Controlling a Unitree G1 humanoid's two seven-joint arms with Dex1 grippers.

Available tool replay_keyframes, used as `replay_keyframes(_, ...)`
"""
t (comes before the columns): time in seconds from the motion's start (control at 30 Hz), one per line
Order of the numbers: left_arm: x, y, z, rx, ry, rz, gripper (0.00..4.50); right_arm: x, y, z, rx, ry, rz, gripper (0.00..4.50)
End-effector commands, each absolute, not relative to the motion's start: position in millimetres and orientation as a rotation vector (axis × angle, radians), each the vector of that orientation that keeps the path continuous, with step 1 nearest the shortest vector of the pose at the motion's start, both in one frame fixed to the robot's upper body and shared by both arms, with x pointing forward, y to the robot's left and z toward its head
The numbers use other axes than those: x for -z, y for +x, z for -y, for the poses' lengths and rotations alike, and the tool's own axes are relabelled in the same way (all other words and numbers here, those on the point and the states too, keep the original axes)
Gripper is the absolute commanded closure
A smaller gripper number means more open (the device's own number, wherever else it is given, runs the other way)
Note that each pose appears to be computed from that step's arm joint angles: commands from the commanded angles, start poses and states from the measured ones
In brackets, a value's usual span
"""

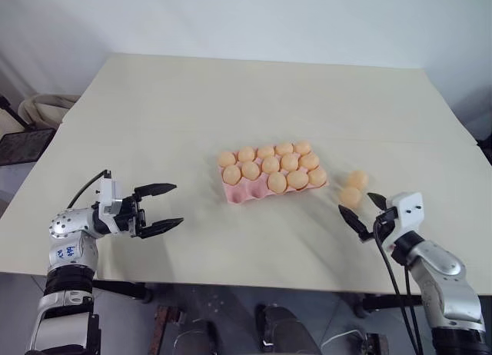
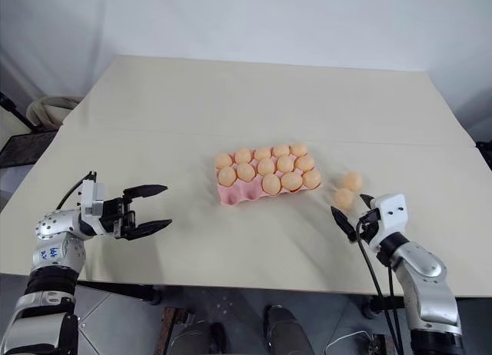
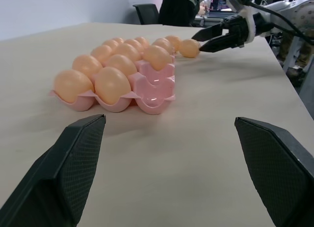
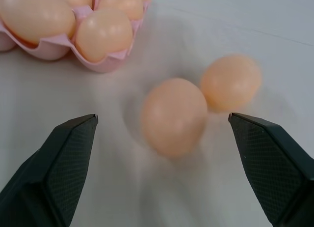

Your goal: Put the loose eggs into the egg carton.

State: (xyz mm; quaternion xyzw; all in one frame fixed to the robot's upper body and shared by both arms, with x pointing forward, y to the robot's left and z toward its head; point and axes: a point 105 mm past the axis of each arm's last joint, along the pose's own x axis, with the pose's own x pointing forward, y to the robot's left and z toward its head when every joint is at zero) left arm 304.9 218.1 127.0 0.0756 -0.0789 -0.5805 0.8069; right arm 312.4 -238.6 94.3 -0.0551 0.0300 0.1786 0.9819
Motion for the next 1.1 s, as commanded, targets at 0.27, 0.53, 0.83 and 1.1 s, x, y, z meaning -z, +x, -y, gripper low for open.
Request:
replay_keyframes(0.27, -133.7, 295.0, -209.0, 1.396, 0.182, 0.191, 0.00, -84.2, 335.3, 232.8, -0.300, -0.081, -0.096, 0.03)
replay_keyframes(0.53, -133.7, 292.6, -208.6, 1.408, 0.177, 0.193, 0.00, -79.3, 334.9, 231.9, -0.284, -0.071, -0.093, 1.95)
replay_keyframes(0.83, -134.1, 288.7, -207.1, 1.425, 0.163, 0.195, 0.00, -122.2, 314.6, 207.0, -0.419, -0.103, -0.004, 3.12)
replay_keyframes(1.1, -138.9, 284.1, -196.8, 1.477, 0.162, 0.232, 0.00, -180.1, 321.4, 143.2, -0.625, -0.122, 0.089, 3.12)
